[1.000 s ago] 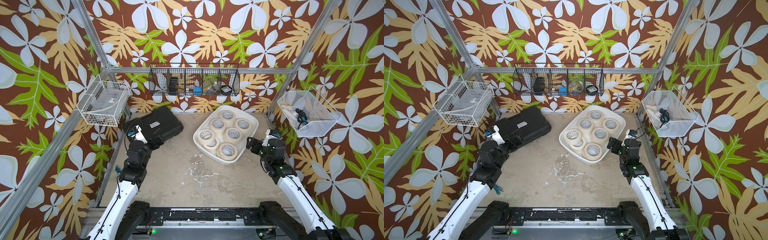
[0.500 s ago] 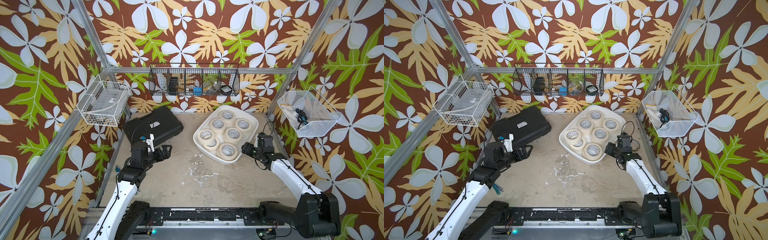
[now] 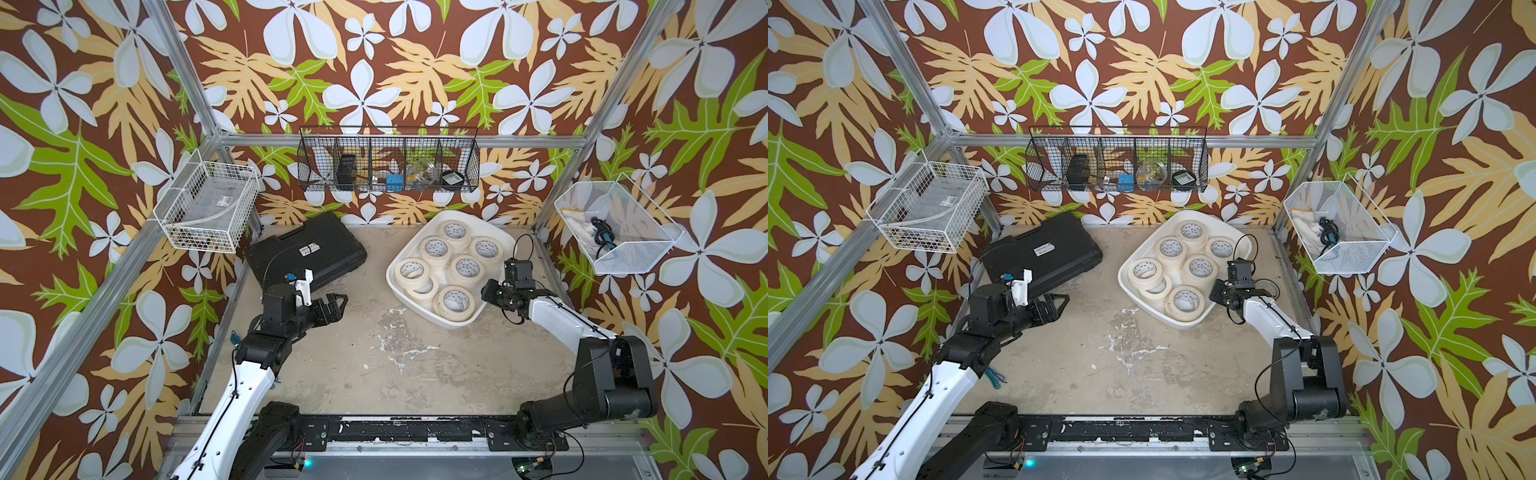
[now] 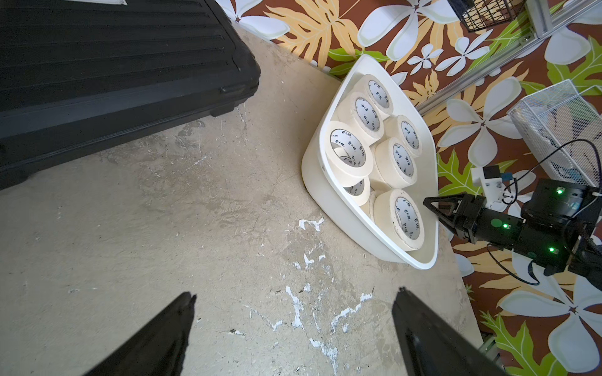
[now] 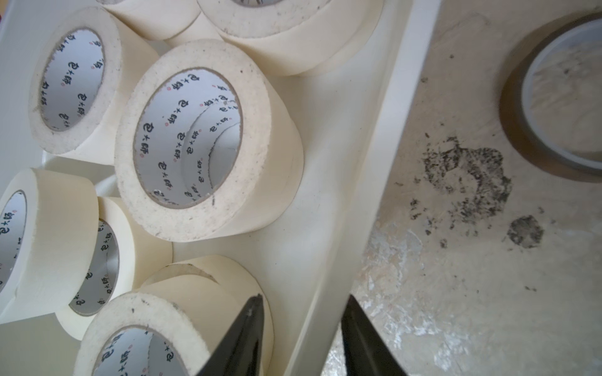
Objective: Take out the art tape in the storage box
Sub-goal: Move the storage box to the center of the board.
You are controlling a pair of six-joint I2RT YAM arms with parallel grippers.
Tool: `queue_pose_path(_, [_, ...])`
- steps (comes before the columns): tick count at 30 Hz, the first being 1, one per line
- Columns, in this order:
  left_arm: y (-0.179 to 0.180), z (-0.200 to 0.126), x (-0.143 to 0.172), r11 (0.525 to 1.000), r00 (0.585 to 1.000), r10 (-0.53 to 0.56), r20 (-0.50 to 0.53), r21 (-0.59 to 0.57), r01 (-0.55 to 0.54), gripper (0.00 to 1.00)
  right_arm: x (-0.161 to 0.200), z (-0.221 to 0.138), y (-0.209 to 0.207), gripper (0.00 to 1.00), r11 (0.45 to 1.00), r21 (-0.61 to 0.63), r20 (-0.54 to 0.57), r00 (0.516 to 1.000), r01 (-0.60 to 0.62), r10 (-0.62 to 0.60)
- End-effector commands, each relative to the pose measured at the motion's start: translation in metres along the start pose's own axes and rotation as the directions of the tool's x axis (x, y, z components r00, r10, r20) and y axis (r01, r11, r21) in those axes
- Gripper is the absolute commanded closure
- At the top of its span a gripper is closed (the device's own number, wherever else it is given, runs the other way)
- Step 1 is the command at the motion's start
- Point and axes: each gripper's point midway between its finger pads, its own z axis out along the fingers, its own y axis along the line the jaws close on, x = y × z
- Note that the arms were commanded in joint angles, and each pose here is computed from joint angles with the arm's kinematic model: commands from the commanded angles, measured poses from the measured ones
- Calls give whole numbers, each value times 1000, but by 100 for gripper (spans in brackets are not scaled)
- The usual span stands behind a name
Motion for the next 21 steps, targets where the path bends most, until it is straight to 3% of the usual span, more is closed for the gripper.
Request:
queue_pose_path(1, [-1, 1, 4, 1000, 1000, 12, -18, 10, -12, 2, -1, 3, 4, 69, 1000, -22, -2, 1000, 16, -16])
queue_pose_path(11, [-8, 6, 3, 999, 999, 14, -50, 39, -12, 3, 24, -2, 1, 93, 999, -36, -39, 998, 40, -41])
queue_pose_path(21, [-58, 33, 8, 987, 983, 151, -106, 64, -144, 6, 50, -13, 19, 95, 994, -78, -56, 996, 72, -76])
